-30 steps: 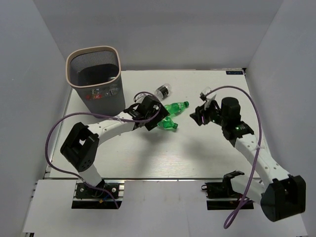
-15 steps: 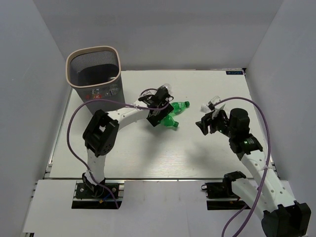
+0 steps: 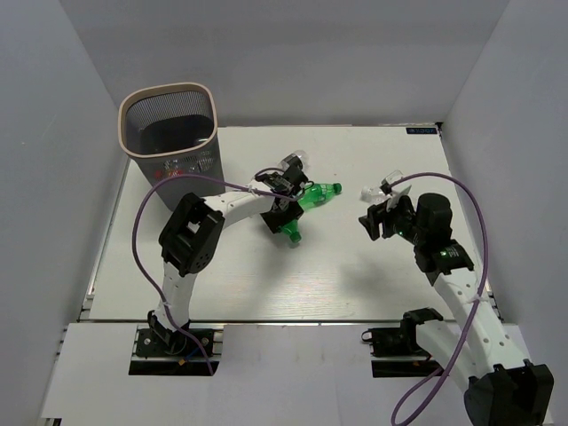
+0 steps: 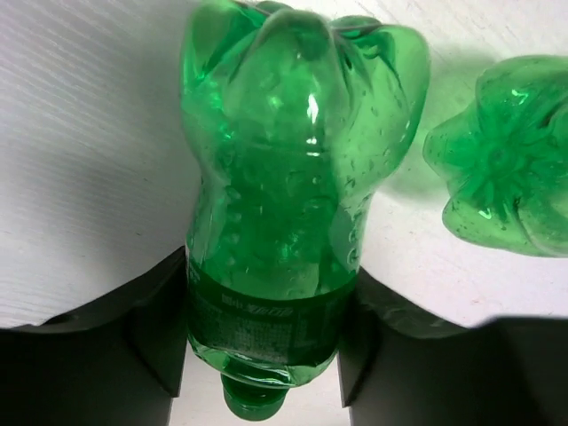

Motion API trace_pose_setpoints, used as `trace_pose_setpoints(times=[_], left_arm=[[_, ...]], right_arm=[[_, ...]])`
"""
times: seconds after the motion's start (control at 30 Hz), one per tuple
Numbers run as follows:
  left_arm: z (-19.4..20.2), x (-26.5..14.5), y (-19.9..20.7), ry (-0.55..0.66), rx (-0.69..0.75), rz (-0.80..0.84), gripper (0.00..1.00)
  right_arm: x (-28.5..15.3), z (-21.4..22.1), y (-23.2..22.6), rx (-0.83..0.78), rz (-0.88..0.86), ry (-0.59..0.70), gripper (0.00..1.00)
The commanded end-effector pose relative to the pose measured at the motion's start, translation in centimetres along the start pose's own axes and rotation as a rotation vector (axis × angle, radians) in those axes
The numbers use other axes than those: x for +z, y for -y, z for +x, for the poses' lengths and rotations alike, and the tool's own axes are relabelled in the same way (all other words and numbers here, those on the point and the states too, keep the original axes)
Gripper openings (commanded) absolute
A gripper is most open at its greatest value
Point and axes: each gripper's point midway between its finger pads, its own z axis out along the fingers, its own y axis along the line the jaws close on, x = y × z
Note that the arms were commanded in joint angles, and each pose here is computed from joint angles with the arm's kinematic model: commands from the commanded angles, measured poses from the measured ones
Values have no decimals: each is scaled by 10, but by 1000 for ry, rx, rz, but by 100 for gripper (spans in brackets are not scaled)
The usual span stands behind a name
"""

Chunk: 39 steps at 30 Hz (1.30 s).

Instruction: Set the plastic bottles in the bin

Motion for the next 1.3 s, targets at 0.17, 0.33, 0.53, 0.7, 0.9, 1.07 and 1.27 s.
trace_pose_setpoints(times=[0.17,0.33,0.53,0.7,0.9,1.07,1.27], left_arm=[[-36,-87,26,163,246,161,7],[-59,-175,41,339,384,283,0],[-102,-282,82,547,509,467,0],[-191,-357,83,845,368,415,0],[-283,-356,28,978,194,219,0],[-338,-338,-32,997,102,53,3],[-369,-306,-70,937,69,-55,42]], right_arm=[[0,-10,13,13,31,26,12],[9,8,38,144,133,-65,44],[20,4,65,209,167,-100,66],[24,-5,85,240,183,-97,68],[21,-3,102,206,202,-105,69],[17,1,112,214,222,-110,75],[16,9,128,196,235,-152,90]])
